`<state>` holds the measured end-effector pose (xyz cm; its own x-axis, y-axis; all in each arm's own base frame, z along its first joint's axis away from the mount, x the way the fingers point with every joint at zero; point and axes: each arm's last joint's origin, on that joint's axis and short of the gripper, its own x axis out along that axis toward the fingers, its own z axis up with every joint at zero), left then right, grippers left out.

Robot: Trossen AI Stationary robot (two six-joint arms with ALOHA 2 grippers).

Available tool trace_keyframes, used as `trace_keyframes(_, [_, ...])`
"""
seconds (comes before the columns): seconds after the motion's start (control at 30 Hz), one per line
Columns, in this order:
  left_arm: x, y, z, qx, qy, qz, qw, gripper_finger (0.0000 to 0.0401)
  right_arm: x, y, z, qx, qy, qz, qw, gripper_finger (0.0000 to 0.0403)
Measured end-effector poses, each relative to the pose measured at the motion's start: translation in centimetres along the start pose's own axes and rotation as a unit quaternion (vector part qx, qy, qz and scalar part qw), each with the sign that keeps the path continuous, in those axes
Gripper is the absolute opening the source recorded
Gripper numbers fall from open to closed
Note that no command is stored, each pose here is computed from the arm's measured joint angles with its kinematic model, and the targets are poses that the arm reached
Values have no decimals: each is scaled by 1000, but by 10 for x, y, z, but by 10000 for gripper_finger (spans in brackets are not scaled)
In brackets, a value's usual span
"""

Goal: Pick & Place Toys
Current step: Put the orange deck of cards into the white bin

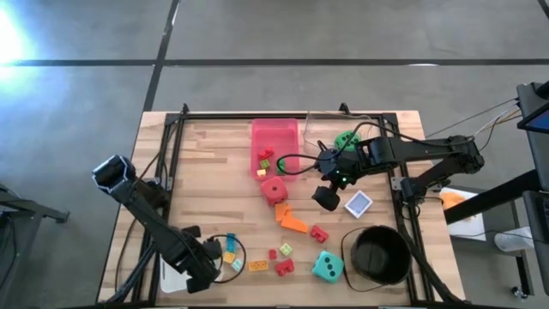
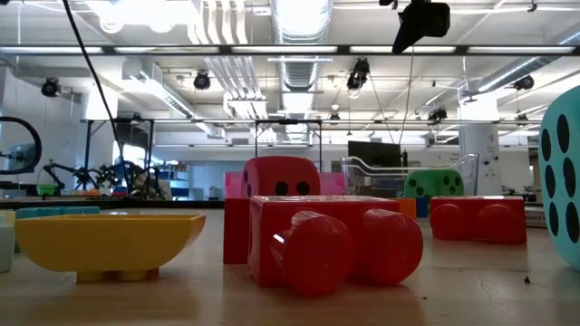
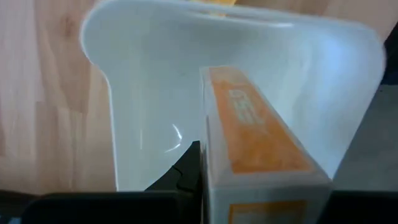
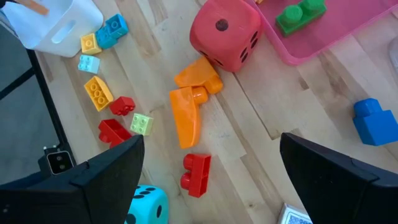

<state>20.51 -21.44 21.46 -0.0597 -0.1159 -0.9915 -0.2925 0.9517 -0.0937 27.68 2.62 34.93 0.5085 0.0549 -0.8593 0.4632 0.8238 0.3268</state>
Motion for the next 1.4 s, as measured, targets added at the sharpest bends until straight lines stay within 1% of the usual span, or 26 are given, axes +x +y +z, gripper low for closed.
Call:
trace_keyframes(0.07, [5, 3, -3, 1, -3, -6, 1000, 63, 0, 0, 0, 0, 0, 0, 1000, 367])
trace_keyframes(0.17, [15, 7, -9, 1, 4, -2, 1000, 63, 0, 0, 0, 0, 0, 0, 1000, 367])
trace_keyframes(0.23, [21, 7, -10, 7, 12, -11, 1000, 63, 0, 0, 0, 0, 0, 0, 1000, 367])
trace_keyframes(0.3, [28, 8, -11, 12, 15, -23, 1000, 63, 0, 0, 0, 0, 0, 0, 1000, 367])
trace_keyframes(0.4, [37, 11, -12, 13, 18, -26, 999, 63, 0, 0, 0, 0, 0, 0, 1000, 367])
trace_keyframes(0.77, [57, 18, -14, 18, 16, -46, 999, 63, 0, 0, 0, 0, 0, 0, 1000, 367])
trace_keyframes(1.4, [62, 19, -14, 33, 14, -51, 998, 63, 0, 0, 0, 0, 0, 0, 1000, 367])
